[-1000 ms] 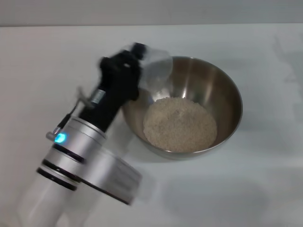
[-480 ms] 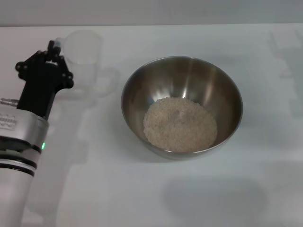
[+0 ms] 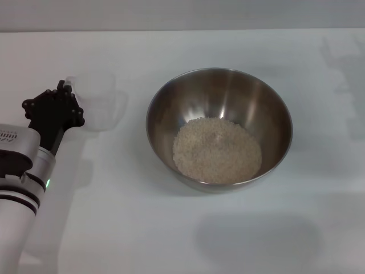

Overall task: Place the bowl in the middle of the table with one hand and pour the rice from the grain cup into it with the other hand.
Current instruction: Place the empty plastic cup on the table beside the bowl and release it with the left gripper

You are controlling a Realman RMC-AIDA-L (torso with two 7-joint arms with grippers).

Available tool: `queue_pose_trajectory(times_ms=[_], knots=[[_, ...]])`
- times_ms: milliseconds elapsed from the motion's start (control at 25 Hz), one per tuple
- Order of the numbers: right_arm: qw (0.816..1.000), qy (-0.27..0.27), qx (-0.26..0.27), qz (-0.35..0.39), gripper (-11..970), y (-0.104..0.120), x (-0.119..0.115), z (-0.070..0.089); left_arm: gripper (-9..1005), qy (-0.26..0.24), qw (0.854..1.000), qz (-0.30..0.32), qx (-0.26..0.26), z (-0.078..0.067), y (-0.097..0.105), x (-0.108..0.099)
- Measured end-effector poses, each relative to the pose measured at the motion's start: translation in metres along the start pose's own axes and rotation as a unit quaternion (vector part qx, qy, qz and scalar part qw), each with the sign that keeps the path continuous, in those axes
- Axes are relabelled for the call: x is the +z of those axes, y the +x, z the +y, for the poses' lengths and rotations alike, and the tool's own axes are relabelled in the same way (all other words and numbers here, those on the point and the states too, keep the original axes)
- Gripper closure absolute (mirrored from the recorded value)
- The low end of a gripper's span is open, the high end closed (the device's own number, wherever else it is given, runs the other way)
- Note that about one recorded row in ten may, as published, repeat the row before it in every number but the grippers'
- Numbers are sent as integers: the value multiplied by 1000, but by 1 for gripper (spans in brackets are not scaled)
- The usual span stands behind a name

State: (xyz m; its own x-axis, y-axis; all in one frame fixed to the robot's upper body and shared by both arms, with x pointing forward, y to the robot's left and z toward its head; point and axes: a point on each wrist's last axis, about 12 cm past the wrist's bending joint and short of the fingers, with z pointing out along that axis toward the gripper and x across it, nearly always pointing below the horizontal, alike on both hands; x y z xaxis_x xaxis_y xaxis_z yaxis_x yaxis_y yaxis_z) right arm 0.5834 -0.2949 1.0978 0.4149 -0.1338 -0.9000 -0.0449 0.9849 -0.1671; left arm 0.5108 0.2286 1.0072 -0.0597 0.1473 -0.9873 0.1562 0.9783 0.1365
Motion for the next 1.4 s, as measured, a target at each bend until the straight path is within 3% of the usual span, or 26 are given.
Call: queue_pose_trajectory(times_ms=[400, 800, 960, 1400], knots=[[1000, 2, -1, 1, 225, 1, -3, -1, 969, -3, 1000, 14, -21, 6, 6, -1], [1000, 3, -2, 2, 225, 1, -4, -2, 872, 0, 1000, 18, -20, 5, 9, -6], [1000, 3, -3, 5, 225, 2, -5, -3, 718, -9, 999, 13, -29, 10, 12, -16], [1000, 5, -12, 17, 226, 5, -5, -9, 573, 7, 999, 3, -53, 9, 20, -37]])
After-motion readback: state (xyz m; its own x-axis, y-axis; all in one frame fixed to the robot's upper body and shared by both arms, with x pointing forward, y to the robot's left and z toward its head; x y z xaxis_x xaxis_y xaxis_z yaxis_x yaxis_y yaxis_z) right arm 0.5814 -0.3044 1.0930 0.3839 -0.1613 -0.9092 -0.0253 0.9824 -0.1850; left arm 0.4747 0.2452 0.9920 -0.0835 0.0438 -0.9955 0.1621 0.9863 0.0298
